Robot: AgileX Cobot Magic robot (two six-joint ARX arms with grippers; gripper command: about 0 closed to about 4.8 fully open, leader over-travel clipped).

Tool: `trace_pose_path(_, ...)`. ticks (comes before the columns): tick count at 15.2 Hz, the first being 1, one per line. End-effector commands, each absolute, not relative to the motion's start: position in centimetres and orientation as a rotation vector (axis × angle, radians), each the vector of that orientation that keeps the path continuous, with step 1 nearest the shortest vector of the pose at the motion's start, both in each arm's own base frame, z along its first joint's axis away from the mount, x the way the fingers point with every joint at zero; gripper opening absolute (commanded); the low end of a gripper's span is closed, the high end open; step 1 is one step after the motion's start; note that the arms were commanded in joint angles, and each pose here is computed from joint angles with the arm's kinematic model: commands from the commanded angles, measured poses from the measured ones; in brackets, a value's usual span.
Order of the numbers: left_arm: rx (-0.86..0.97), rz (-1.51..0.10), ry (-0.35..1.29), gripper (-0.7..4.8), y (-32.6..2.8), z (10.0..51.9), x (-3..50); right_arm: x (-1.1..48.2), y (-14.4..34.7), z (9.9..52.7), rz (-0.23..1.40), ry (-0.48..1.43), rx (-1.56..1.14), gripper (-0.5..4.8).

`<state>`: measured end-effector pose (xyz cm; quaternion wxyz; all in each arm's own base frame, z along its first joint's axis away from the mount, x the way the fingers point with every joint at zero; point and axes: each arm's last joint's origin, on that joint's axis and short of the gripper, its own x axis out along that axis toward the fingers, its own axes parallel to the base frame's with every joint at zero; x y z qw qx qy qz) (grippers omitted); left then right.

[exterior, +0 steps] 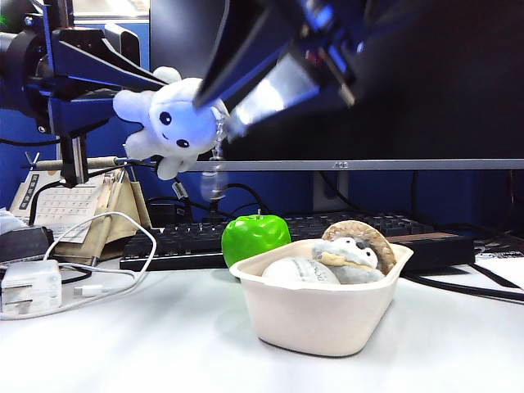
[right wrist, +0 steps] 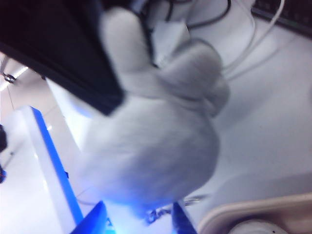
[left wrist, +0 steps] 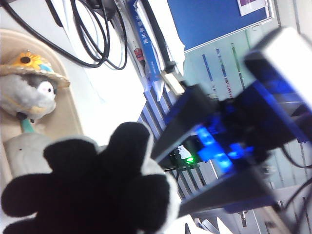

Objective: Place the tilting octopus upright.

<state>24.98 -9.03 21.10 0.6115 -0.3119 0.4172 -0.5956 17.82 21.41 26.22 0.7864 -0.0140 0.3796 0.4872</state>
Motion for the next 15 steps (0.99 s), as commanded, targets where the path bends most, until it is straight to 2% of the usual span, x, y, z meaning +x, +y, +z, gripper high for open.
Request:
trace_pose_path(1, -0.718, -1.413, 0.949, -0.06, -9.06, 21.51, 25.03, 18.37, 22.02, 25.74, 1.05, 0.812, -0.034, 1.75)
trace_pose_path(4, -0.715, -1.414, 0.945, -0.06, -9.07, 21.52, 25.05, 18.63, 22.25, 25.74, 1.054, 0.788, -0.027, 1.52)
trace_pose_path(5, -0.715, -1.414, 0.945, -0.05, -9.07, 21.52, 25.05, 18.75, 22.2, 25.77, 1.051, 0.783, -0.024, 1.18)
trace_pose_path(6, -0.715, -1.414, 0.945, -0.06, -9.07, 21.52, 25.04, 18.87, 22.12, 25.76, 1.037, 0.778, -0.027, 0.29)
trace_pose_path(7, -0.715, -1.414, 0.945, -0.06, -9.07, 21.52, 25.05, 18.88, 22.11, 25.77, 1.034, 0.776, -0.028, 0.07)
trace_pose_path(15, -0.701, -1.375, 0.934, -0.05, -9.07, 21.47, 25.16, 18.88, 21.92, 25.6, 1.027, 0.8, -0.032, -0.03)
